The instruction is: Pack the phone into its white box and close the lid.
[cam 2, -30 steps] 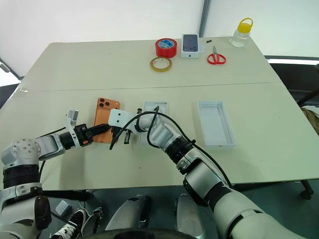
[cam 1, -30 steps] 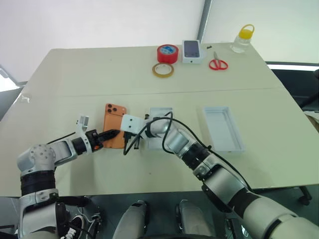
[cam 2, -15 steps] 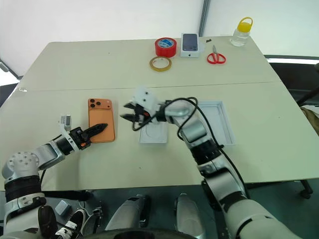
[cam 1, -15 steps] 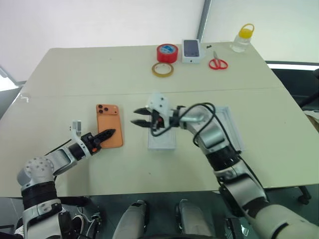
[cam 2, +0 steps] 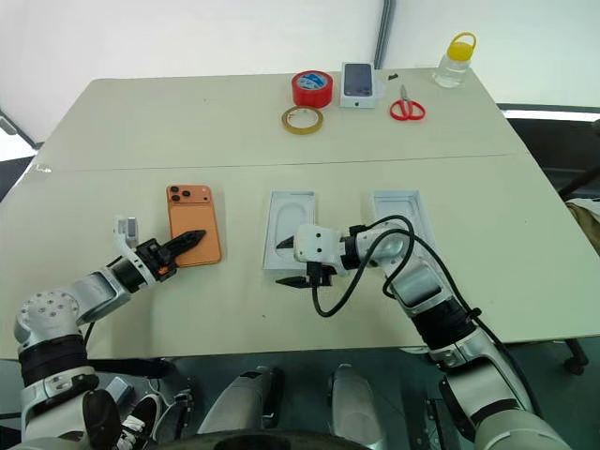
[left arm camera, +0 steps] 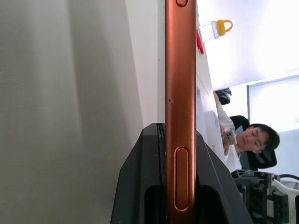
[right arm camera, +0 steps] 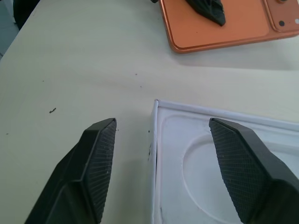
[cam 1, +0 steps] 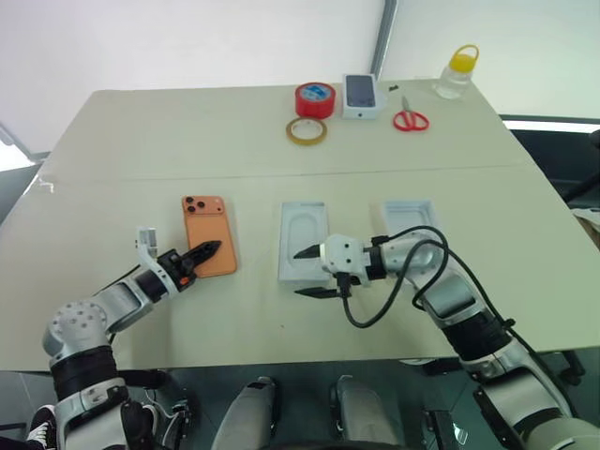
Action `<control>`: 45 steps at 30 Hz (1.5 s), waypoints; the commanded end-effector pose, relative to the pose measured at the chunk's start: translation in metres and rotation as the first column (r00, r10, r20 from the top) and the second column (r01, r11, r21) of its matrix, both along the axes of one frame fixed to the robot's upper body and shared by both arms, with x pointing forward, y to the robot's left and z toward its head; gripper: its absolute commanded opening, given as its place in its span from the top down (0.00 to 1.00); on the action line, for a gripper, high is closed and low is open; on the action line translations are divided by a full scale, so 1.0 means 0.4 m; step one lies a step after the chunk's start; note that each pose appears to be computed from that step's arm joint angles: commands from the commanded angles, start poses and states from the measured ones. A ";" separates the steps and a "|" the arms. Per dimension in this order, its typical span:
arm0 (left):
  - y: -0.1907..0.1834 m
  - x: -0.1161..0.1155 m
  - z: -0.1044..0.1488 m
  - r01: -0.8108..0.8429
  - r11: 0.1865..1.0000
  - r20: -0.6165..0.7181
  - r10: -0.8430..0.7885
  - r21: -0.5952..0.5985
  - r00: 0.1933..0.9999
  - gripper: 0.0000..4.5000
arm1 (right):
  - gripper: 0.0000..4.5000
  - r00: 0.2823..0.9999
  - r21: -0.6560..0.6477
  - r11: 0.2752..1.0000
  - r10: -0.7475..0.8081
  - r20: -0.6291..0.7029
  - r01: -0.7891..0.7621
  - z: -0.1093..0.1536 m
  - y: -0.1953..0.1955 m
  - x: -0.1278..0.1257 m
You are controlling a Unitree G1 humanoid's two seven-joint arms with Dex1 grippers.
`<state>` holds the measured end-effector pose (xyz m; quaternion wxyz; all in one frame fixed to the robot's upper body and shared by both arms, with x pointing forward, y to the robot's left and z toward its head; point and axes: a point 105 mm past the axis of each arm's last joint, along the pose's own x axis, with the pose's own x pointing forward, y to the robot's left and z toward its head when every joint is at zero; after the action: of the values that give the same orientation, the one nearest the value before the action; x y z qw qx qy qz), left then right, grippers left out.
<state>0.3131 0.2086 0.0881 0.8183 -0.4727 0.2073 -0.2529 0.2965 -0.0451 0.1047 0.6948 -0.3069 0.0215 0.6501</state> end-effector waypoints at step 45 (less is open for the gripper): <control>-0.173 0.046 0.126 0.145 0.989 0.140 -0.147 0.026 0.979 1.00 | 0.33 0.989 0.072 0.988 -0.140 0.043 0.136 0.028 0.112 0.047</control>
<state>0.3319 0.1397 0.1235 0.8094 -0.4444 0.2104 -0.3211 0.3210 -0.0020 0.0950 0.7509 -0.3074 0.0429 0.5829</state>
